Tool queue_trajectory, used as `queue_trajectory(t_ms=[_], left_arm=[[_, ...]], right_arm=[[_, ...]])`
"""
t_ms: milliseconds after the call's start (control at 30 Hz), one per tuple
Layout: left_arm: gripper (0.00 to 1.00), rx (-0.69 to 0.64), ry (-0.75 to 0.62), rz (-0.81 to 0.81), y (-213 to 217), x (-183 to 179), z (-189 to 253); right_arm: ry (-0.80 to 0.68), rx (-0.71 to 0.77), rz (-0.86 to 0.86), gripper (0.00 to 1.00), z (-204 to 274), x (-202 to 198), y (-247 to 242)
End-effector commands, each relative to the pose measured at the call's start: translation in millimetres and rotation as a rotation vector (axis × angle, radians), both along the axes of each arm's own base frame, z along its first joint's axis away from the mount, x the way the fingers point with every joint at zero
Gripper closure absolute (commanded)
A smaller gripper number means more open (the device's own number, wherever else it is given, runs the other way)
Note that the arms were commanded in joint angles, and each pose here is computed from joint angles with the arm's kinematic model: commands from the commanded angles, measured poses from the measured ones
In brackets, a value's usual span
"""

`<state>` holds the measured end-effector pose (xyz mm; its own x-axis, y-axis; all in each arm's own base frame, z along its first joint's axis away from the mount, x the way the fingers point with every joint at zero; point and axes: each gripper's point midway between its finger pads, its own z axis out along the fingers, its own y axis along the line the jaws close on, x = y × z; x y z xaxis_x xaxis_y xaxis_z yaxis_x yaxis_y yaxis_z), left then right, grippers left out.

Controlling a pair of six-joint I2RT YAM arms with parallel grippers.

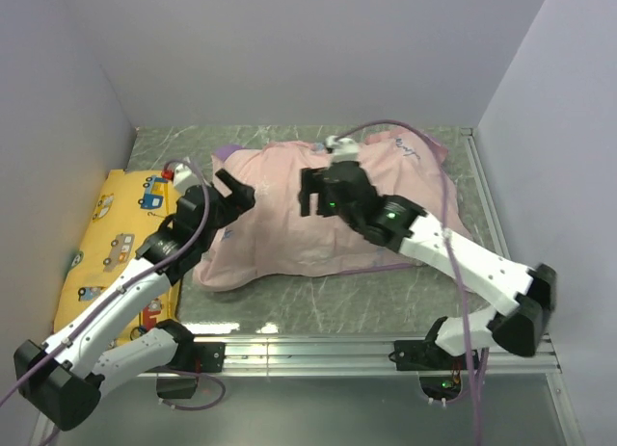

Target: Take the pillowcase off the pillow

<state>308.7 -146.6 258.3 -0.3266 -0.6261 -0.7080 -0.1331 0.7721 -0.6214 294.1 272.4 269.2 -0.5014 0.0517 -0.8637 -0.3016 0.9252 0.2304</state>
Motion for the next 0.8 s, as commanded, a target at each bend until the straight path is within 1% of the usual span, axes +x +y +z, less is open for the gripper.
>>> queue_trajectory(t_ms=[0, 33, 67, 167, 200, 267, 300, 367, 400, 433, 467, 500, 533, 567, 600, 633, 667, 700, 733, 767], left_arm=[[0.05, -0.043, 0.029, 0.024, 11, -4, -28], [0.06, -0.046, 0.035, 0.017, 11, -5, -36], [0.06, -0.054, 0.043, -0.013, 6, -6, -40], [0.12, -0.054, 0.065, -0.014, 6, -5, -51], [0.16, -0.052, 0.071, -0.014, 7, -3, -54], [0.21, -0.065, 0.057, -0.014, 10, 3, -54], [0.29, -0.065, 0.067, -0.039, 6, 4, -59], [0.42, -0.069, 0.072, -0.033, 10, 11, -62], [0.61, -0.072, 0.099, -0.057, 6, 14, -70], [0.68, -0.075, 0.108, -0.059, 6, 16, -72], [0.74, -0.076, 0.115, -0.055, 9, 19, -75], [0.87, -0.081, 0.118, -0.066, 7, 21, -77], [0.90, -0.086, 0.122, -0.058, 10, 23, -79], [0.94, -0.089, 0.123, -0.054, 13, 24, -80], [0.99, -0.092, 0.131, -0.044, 16, 25, -83], [0.99, -0.091, 0.133, -0.031, 22, 27, -84], [1.00, -0.089, 0.134, -0.023, 25, 28, -85], [0.99, -0.087, 0.134, -0.015, 29, 29, -85], [1.00, -0.089, 0.135, -0.001, 37, 31, -85], [0.99, -0.091, 0.139, 0.006, 41, 32, -86]], right_arm=[[-0.067, -0.058, 0.011, 0.14, 9, 5, 44], [-0.076, -0.057, 0.011, 0.14, 16, 7, 54], [-0.063, -0.117, -0.009, 0.14, -3, 15, 62], [-0.042, -0.182, -0.054, 0.14, -15, 24, 72], [-0.028, -0.230, -0.075, 0.15, -33, 30, 73], [-0.023, -0.261, -0.091, 0.18, -39, 35, 75], [-0.022, -0.284, -0.107, 0.20, -46, 39, 74], [-0.024, -0.290, -0.127, 0.29, -45, 41, 71], [-0.029, -0.291, -0.136, 0.35, -43, 42, 68], [-0.032, -0.294, -0.142, 0.55, -44, 43, 66], [-0.039, -0.288, -0.153, 0.68, -40, 44, 61], [-0.043, -0.293, -0.164, 0.81, -39, 46, 57], [-0.034, -0.310, -0.178, 0.97, -41, 47, 49], [-0.031, -0.298, -0.209, 1.00, -36, 52, 37], [-0.027, -0.301, -0.228, 1.00, -35, 52, 29], [-0.014, -0.320, -0.246, 1.00, -41, 51, 16], [-0.024, -0.292, -0.267, 1.00, -30, 49, 4], [-0.019, -0.282, -0.297, 1.00, -28, 53, -12], [0.000, -0.293, -0.310, 1.00, -41, 51, -26], [-0.001, -0.242, -0.318, 1.00, -30, 47, -37]])
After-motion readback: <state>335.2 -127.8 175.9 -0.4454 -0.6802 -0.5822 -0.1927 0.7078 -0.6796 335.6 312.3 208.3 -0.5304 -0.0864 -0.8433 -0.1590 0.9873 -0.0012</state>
